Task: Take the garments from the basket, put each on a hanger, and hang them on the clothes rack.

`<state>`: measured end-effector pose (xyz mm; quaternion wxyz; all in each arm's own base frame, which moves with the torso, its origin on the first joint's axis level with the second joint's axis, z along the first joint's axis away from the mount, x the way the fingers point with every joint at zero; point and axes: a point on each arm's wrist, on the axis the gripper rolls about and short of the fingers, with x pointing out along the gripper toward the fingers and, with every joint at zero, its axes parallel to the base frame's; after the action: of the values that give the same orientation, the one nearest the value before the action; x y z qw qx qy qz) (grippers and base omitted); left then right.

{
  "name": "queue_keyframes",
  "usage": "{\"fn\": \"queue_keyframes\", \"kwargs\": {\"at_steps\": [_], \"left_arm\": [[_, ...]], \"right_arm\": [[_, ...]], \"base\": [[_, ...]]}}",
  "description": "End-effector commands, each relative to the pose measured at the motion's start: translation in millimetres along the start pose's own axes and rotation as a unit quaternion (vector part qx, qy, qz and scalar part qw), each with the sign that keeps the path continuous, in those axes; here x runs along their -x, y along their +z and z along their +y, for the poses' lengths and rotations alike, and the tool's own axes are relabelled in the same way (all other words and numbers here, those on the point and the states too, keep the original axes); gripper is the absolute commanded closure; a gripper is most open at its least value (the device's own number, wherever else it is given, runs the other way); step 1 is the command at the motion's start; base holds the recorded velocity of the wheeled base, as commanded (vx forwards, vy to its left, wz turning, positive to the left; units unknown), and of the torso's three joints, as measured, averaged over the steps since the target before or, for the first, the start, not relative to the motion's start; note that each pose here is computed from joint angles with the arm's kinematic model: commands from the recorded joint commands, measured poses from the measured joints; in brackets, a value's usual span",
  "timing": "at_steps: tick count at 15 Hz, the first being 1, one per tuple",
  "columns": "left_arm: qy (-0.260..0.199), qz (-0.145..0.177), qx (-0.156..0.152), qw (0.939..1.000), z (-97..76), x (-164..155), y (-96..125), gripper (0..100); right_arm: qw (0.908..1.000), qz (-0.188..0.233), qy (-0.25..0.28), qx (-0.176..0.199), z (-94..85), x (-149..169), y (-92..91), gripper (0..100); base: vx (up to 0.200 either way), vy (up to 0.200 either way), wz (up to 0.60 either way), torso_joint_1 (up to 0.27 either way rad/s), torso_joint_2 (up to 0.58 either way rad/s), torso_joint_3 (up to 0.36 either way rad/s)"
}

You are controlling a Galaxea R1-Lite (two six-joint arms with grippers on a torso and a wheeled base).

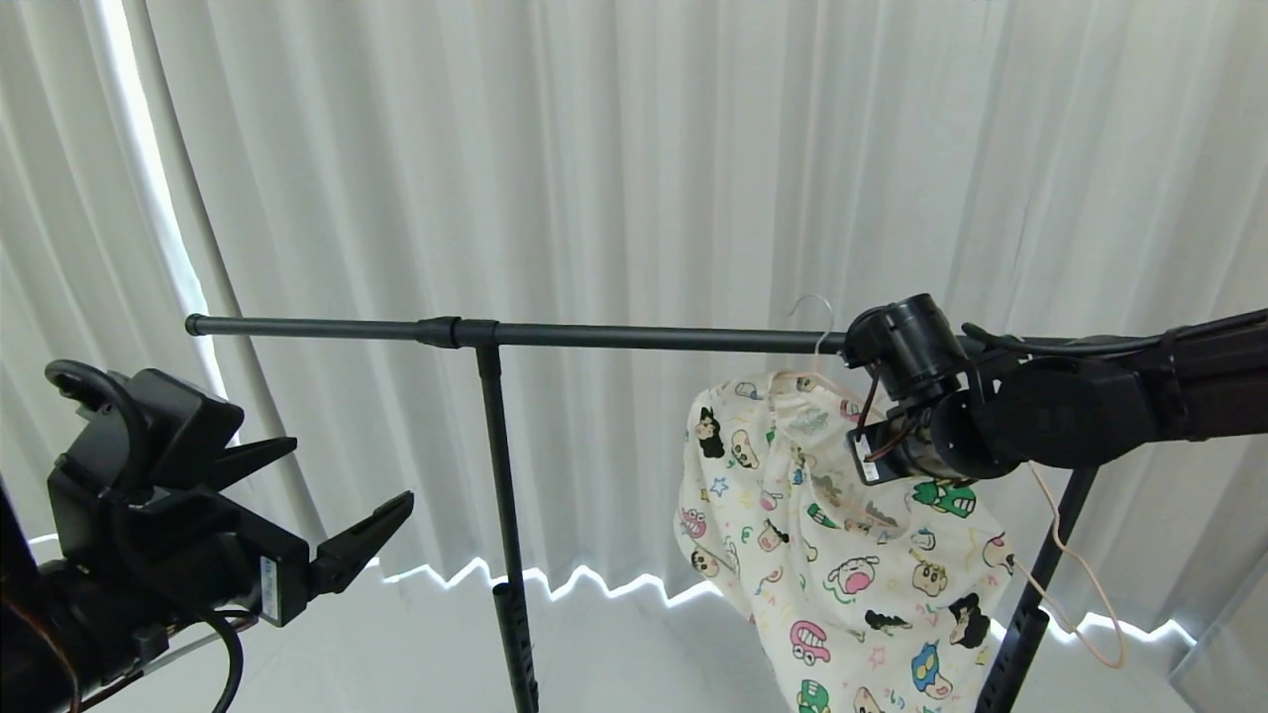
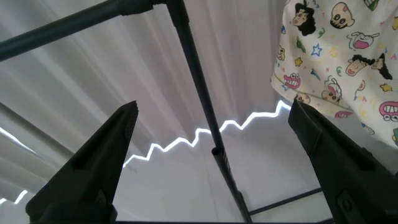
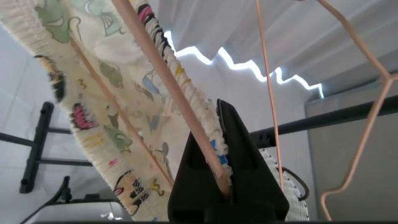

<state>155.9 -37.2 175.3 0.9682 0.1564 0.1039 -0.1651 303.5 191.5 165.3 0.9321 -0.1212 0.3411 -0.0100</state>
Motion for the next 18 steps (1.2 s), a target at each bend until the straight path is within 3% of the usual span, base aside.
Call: {"fn": "queue_keyframes", "kwargs": {"at_steps": [1, 17, 18], "left_arm": [[-0.001, 0.000, 0.000, 1.0000, -0.2, 0.0, 0.1, 0], [-0.004, -0.009, -0.003, 0.9999, -3.5, 7.9, -1.5, 0], [-0.005, -0.009, -0.003, 0.9999, -3.5, 7.9, -1.5, 0]], "right_arm": [[0.9999, 0.010, -0.003, 0.006, 3.6, -8.2, -3.5, 100], [0.9997, 0.019, -0.006, 0.011, 6.3, -14.8, -7.0, 100], [0.9997, 0.019, -0.005, 0.011, 6.7, -14.5, -7.0, 0]], "base": [[0.000, 0.000, 0.00, 0.000, 0.00, 0.000], [0.000, 0.000, 0.00, 0.000, 0.00, 0.000], [0.000, 0.000, 0.00, 0.000, 0.00, 0.000]]}}
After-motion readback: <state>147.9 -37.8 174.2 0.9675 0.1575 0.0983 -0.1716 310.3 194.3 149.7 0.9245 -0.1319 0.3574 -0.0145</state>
